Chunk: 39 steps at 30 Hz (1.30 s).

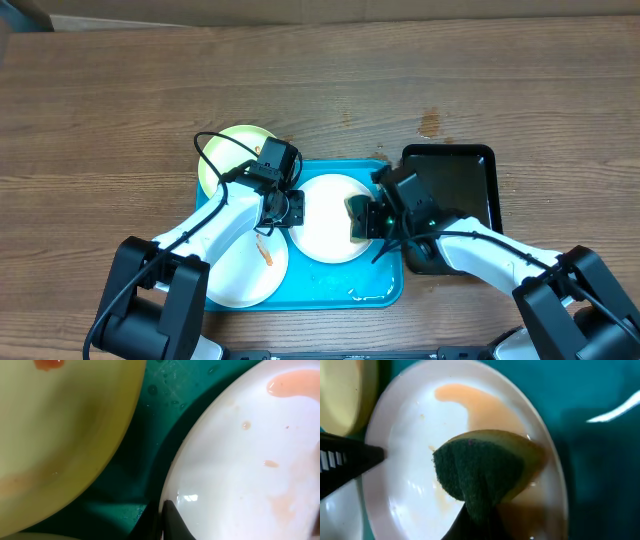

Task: Clean dirty plates on tray and stack at the side
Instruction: 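Return the sponge to the black tray with right gripper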

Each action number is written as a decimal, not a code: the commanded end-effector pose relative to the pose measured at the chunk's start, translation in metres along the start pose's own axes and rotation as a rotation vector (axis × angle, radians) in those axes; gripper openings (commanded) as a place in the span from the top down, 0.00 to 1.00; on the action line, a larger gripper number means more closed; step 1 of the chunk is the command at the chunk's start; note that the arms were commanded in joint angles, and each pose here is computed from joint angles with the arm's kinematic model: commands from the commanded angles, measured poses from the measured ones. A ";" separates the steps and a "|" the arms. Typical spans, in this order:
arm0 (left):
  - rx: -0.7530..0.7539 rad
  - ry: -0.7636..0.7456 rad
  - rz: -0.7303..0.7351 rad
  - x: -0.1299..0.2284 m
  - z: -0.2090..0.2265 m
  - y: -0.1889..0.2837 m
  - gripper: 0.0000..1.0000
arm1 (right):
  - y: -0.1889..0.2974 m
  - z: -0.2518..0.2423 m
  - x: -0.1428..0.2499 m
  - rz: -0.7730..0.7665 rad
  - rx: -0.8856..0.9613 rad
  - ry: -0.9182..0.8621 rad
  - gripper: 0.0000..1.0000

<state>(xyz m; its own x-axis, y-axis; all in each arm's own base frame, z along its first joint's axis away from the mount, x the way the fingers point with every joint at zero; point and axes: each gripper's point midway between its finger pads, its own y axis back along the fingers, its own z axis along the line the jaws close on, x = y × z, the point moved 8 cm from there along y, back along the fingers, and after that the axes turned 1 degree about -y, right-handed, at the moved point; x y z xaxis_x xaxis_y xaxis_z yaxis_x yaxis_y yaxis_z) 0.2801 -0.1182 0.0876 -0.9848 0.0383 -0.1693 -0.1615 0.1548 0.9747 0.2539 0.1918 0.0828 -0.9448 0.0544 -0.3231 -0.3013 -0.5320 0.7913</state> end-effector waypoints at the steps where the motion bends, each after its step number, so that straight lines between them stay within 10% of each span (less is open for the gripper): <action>1: -0.020 0.007 0.014 0.004 0.003 -0.004 0.96 | 0.023 0.042 -0.041 -0.098 -0.121 0.134 0.96; 7: -0.021 -0.003 0.017 0.004 0.003 -0.004 0.96 | 0.062 0.061 -0.075 -0.134 -0.096 0.135 0.96; 17: -0.016 -0.006 -0.014 -0.008 -0.002 0.016 0.96 | 0.139 -0.038 -0.070 0.013 0.180 -0.214 0.96; 33: -0.325 -0.040 -0.232 -0.052 -0.008 0.120 0.96 | 0.106 -0.117 -0.004 0.093 0.487 -0.339 0.91; 39: -0.543 -0.151 -0.430 -0.043 -0.034 0.157 0.96 | 0.103 -0.123 0.002 0.093 0.518 -0.334 0.33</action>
<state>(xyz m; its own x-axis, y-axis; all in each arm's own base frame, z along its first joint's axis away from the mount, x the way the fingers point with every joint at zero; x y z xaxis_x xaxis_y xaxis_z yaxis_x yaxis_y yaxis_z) 0.3022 -0.1233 0.2144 -0.9065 0.1441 -0.3967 -0.4187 -0.1881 0.8884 0.2383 0.0368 0.1011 -0.9396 0.3234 -0.1118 -0.1546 -0.1097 0.9819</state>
